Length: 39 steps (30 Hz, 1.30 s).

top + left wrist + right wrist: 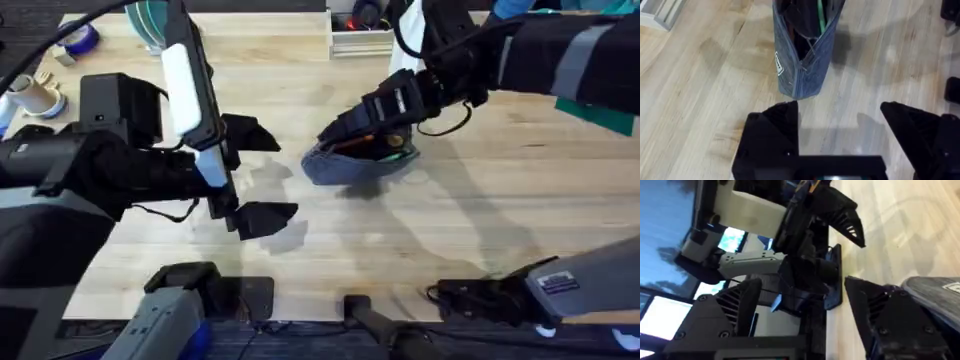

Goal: Unzip the bag, pick up the pens from the table one at a time and place them inside, then zip the bag closed.

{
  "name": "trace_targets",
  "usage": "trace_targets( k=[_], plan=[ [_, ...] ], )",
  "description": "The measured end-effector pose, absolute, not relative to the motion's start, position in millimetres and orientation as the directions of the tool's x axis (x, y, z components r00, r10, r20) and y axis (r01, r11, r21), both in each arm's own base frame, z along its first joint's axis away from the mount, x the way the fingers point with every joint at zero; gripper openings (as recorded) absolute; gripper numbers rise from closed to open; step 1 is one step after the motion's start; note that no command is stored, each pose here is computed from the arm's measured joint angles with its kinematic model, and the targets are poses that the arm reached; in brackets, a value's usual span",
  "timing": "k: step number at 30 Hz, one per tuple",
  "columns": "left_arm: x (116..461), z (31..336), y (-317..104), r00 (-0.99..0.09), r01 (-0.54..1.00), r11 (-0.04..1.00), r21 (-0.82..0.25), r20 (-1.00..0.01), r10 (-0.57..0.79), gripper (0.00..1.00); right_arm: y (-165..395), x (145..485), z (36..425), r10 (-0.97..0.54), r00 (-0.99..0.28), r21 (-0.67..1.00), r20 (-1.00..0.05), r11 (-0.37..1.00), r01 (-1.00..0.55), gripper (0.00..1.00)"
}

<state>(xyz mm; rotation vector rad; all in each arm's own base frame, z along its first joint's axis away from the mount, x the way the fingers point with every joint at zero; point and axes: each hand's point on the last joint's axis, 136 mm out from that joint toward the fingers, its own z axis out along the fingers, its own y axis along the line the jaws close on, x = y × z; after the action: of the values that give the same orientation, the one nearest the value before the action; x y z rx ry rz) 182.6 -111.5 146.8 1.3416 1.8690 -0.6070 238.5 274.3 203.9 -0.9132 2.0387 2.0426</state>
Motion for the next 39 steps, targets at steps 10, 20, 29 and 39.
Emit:
trace_targets(
  k=[10, 20, 29, 39],
  plan=[
    [183, 147, -112, -0.175, 0.939, 0.34, 0.044, -0.79, 0.587, 0.995, 276, 242, 235, -0.321, -0.727, 0.777, -0.606, -0.045, -0.628, 0.997],
    [183, 147, -112, -0.175, 0.939, 0.34, 0.044, -0.79, 0.587, 0.995, 272, 230, 239, -0.374, -0.689, 0.705, -0.621, 0.116, -0.699, 0.996],
    [183, 147, -112, -0.175, 0.939, 0.34, 0.044, -0.79, 0.587, 0.995, 265, 209, 228, -0.51, -0.629, 0.562, -0.587, 0.303, -0.77, 0.997],
    [182, 147, -112, -0.174, 0.94, 0.337, 0.042, -0.792, 0.585, 0.995, 261, 194, 201, -0.646, -0.561, 0.407, -0.518, 0.39, -0.826, 0.997]
  ],
)
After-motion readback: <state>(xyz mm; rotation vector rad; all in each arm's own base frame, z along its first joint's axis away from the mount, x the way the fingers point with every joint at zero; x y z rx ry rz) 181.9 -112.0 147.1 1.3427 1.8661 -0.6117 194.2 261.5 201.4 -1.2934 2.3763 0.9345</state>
